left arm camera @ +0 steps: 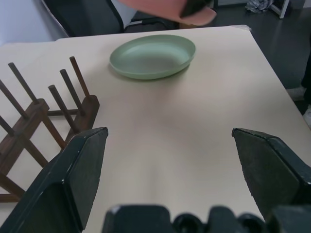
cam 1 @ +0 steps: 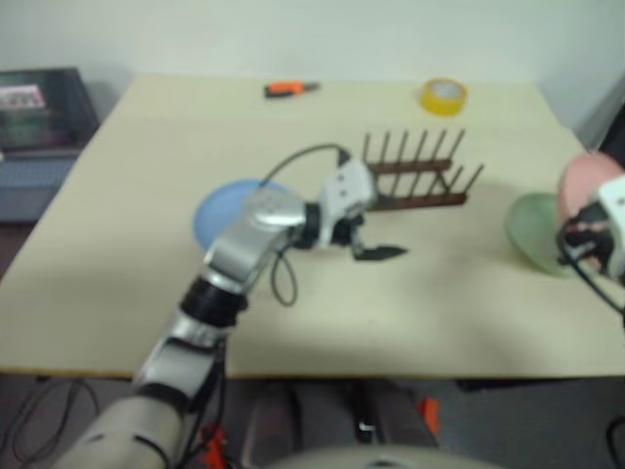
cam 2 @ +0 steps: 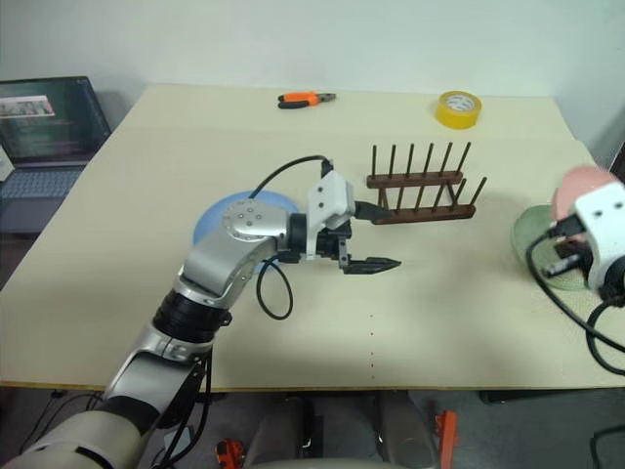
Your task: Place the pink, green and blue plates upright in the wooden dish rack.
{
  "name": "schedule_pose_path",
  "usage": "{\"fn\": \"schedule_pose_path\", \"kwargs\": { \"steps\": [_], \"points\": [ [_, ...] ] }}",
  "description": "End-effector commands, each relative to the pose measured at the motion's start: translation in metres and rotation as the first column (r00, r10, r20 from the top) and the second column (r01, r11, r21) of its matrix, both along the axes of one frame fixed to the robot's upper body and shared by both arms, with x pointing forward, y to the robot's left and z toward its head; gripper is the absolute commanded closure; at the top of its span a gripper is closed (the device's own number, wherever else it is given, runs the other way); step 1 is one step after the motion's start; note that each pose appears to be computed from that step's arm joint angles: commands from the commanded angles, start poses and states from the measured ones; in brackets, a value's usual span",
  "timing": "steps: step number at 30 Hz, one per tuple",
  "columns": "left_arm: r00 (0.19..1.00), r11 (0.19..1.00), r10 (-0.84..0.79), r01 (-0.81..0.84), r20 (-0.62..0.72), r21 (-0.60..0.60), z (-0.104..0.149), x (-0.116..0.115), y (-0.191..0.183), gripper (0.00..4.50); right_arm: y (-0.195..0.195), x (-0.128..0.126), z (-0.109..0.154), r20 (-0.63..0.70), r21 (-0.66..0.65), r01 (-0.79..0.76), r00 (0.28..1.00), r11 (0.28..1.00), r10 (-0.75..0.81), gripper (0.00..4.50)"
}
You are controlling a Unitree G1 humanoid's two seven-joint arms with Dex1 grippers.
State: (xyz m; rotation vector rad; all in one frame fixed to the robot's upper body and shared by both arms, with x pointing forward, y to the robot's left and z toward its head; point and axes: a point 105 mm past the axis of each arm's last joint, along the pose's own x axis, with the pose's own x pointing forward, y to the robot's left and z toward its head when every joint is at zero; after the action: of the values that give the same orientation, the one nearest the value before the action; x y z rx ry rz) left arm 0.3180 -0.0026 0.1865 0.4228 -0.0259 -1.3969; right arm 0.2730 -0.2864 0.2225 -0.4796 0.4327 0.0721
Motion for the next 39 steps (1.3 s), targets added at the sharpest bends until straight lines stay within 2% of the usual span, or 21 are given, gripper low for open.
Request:
{"fn": "schedule_pose_path", "kwargs": {
  "steps": [1, 6, 9, 10, 15, 19, 27, 34, 39],
  "points": [
    [0.999, 0.999, 0.008, -0.007, 0.053, -0.034, 0.015, 0.002, 0.002, 0.00, 0.019, 0.014, 0.038, 0.165, 0.024, -0.127, 0.979, 0.992, 0.121, 4.46],
    [0.998, 0.999, 0.023, -0.020, 0.059, -0.039, 0.016, 0.003, 0.003, 0.00, 0.049, 0.043, 0.070, 0.369, 0.102, -0.351, 0.883, 0.931, 0.292, 4.46],
    [0.997, 0.998, 0.036, -0.033, 0.063, -0.045, 0.017, 0.003, 0.004, 0.00, 0.064, 0.057, 0.091, 0.501, 0.162, -0.531, 0.770, 0.832, 0.394, 4.46],
    [0.997, 0.998, 0.043, -0.040, 0.065, -0.045, 0.017, 0.003, 0.005, 0.00, 0.063, 0.064, 0.095, 0.527, 0.207, -0.560, 0.754, 0.802, 0.391, 4.46],
    [0.995, 0.997, 0.070, -0.067, 0.071, -0.047, 0.018, 0.003, 0.010, 0.00, 0.045, 0.094, 0.098, 0.559, 0.273, -0.589, 0.741, 0.761, 0.373, 4.46],
    [0.993, 0.994, 0.098, -0.095, 0.068, -0.044, 0.016, 0.002, 0.015, 0.00, 0.039, 0.103, 0.100, 0.573, 0.314, -0.635, 0.720, 0.706, 0.392, 4.46],
    [0.990, 0.991, 0.125, -0.123, 0.065, -0.044, 0.016, 0.000, 0.018, 0.00, 0.034, 0.105, 0.117, 0.641, 0.446, -0.752, 0.647, 0.486, 0.413, 4.46],
    [0.987, 0.989, 0.143, -0.141, 0.067, -0.034, 0.016, 0.001, 0.022, 0.00, 0.026, 0.113, 0.106, 0.595, 0.470, -0.736, 0.672, 0.487, 0.441, 4.46],
    [0.986, 0.988, 0.152, -0.150, 0.065, -0.030, 0.015, 0.002, 0.024, 0.00, 0.029, 0.115, 0.098, 0.568, 0.503, -0.736, 0.677, 0.453, 0.469, 4.46]
  ]
}}
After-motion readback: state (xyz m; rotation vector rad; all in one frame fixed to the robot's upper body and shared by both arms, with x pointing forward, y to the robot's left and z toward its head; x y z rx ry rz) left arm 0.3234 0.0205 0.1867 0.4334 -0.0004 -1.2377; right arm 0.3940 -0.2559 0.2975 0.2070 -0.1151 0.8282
